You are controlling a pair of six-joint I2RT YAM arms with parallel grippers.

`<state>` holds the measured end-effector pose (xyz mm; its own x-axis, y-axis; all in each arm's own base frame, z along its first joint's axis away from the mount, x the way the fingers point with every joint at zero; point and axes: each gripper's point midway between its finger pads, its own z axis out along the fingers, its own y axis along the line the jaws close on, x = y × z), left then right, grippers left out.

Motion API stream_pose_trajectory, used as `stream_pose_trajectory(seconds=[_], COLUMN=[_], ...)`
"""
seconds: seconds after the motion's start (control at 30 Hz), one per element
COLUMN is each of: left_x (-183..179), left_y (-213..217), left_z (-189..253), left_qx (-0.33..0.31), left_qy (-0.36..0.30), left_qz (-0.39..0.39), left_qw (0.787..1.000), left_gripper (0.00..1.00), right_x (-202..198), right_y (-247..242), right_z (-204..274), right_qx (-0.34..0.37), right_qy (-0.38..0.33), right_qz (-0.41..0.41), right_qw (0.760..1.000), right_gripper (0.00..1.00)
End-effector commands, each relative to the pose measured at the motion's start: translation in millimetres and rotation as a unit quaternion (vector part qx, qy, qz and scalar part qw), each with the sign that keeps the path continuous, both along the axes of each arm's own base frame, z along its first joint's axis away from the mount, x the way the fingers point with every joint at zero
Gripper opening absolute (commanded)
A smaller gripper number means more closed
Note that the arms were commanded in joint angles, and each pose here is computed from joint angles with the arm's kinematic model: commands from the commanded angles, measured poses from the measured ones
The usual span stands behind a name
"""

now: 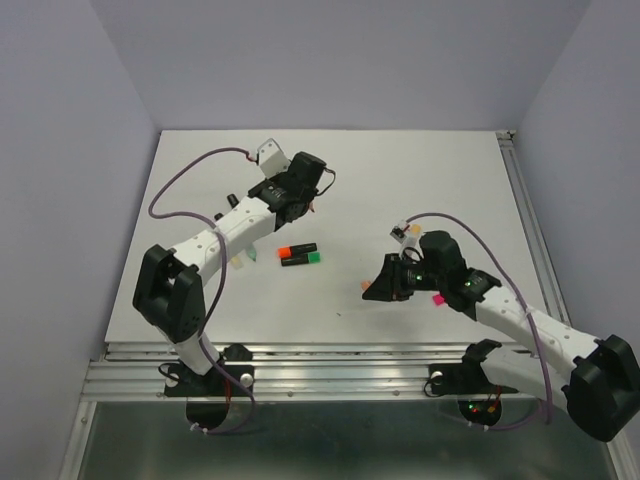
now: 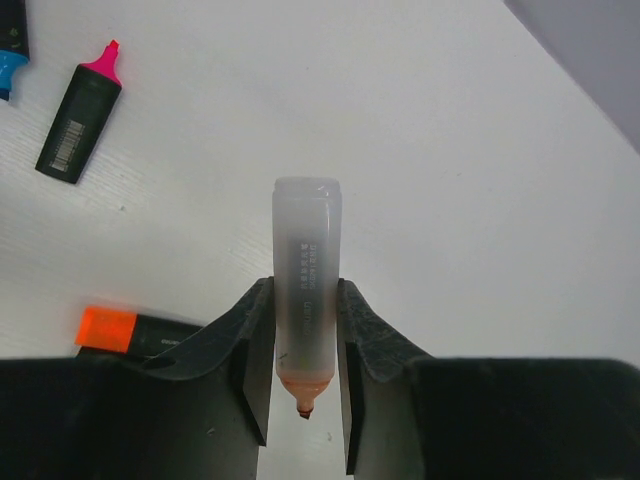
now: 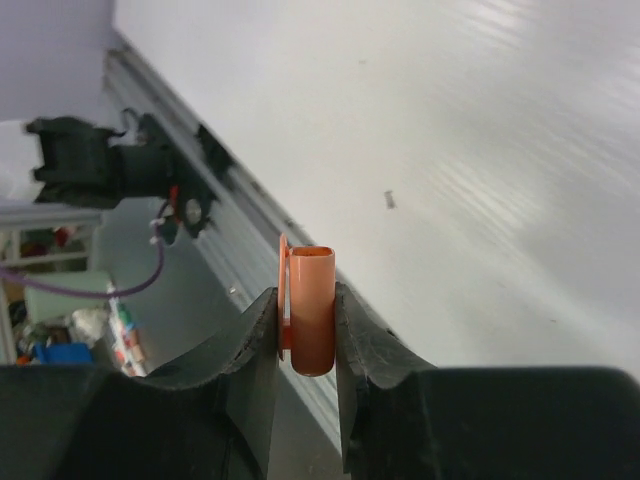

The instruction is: Open the pen caps

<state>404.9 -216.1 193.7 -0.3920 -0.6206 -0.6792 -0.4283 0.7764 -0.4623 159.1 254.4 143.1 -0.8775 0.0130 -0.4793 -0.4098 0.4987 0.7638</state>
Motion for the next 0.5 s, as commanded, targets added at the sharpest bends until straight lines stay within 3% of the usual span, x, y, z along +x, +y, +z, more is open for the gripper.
stream_pose_trajectory(seconds=[0.0,0.13,0.17,0.33,0.47], left_x=[-16.4,-41.7,-45.9,-75.8,-96.1], left_y=[15.7,29.7,32.9,53.1,66.9], left_z=[25.8,18.9,17.8,-9.4,-31.6], left_qx=[0.031,0.040,0.041,0.056,0.071], left_qy=[-0.020,-0.011,-0.011,0.003,0.037], left_qz=[-0.029,-0.051,-0.052,-0.067,-0.069], left_qw=[0.999,0.998,0.998,0.996,0.994], left_gripper=[0.00,0.00,0.00,0.00,0.00], right_x=[44.1,80.3,87.8,100.0,106.2], right_y=[-20.9,-64.5,-84.0,-106.8,-137.2], right_z=[-7.7,-36.0,-44.3,-58.6,-75.4], right_qx=[-0.100,-0.230,-0.274,-0.337,-0.412], right_qy=[-0.034,-0.043,-0.047,-0.051,-0.044], right_qz=[-0.098,-0.213,-0.249,-0.285,-0.326], right_qw=[0.990,0.949,0.928,0.896,0.850], right_gripper=[0.01,0.02,0.03,0.07,0.09])
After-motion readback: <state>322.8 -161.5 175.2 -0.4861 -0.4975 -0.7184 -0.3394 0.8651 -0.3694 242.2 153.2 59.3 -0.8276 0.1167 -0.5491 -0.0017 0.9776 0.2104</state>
